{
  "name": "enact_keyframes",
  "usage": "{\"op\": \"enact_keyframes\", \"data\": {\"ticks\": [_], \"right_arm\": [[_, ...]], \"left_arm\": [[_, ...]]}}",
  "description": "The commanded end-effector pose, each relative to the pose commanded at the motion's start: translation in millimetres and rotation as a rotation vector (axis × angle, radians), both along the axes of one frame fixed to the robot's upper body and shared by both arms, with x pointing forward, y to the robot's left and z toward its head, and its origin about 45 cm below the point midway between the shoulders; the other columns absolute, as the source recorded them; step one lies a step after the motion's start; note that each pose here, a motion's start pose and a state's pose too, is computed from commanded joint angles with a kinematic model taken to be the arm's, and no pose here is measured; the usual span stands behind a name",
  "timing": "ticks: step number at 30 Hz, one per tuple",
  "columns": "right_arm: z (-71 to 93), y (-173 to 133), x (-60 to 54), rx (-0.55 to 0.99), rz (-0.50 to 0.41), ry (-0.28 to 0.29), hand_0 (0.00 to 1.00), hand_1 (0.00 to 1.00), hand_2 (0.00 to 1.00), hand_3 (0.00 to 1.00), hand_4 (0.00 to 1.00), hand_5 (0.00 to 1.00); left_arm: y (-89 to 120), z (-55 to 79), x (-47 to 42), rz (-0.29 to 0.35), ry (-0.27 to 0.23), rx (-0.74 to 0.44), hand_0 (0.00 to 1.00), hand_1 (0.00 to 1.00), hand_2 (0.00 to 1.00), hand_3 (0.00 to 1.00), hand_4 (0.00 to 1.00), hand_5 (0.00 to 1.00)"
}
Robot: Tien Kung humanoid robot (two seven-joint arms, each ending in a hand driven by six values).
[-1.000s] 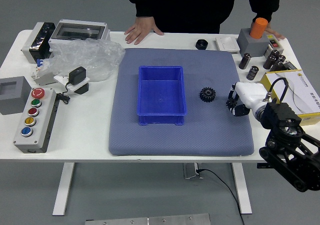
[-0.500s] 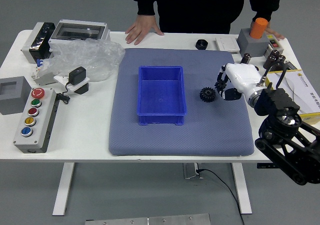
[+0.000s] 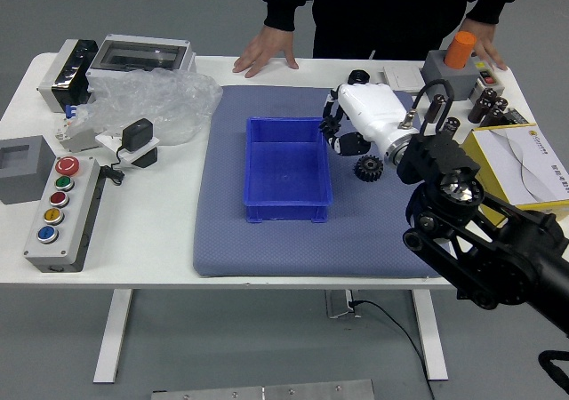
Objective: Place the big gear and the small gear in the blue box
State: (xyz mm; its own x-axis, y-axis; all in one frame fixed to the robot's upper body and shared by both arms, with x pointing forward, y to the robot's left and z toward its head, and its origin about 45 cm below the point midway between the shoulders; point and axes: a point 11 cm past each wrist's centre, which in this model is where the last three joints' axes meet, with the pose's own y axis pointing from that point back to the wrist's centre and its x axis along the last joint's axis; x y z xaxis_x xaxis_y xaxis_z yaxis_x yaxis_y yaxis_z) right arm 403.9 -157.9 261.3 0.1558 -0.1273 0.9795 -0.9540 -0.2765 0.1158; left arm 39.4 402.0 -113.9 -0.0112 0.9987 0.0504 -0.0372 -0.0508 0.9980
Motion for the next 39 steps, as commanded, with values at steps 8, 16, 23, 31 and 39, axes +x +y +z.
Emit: {"op": "enact_keyframes", "data": {"ticks": [8,16,23,31,39], "right_arm": [[-9.4,31.4,-2.2,0.032,0.041,0.04,0.661,0.524,0.52,0.58,0.687,0.097],[-23.7,35.8,-1.0,0.03,0.028,0.144,0.624,0.567,0.668,0.734,0.756,0.37],[-25.7,34.3,0.6,0.024,0.022,0.174,0.677,0.623,0.734,0.851,0.834,0.431],[-15.1,26.9,5.2,0.031,0.007,0.152,0.685,0.631,0.742,0.865,0.848,0.443],[-4.9,-17.8,20.1,-0.003,-0.071,0.133,0.682,0.618,0.724,0.827,0.845,0.446]], "left_arm": [[-1.1,-0.3,0.0,-0.006,0.003,-0.002,0.843,0.808,0.818,0.854,0.704,0.278],[0.0,0.1,0.4,-0.006,0.002,0.0,0.842,0.808,0.817,0.853,0.704,0.278],[-0.5,0.0,1.4,-0.006,0.0,-0.001,0.842,0.808,0.816,0.854,0.704,0.278],[-0.4,0.1,1.7,-0.005,-0.001,0.0,0.842,0.808,0.815,0.854,0.704,0.279],[0.6,0.6,3.6,-0.002,-0.006,0.002,0.842,0.808,0.814,0.853,0.703,0.279]]}}
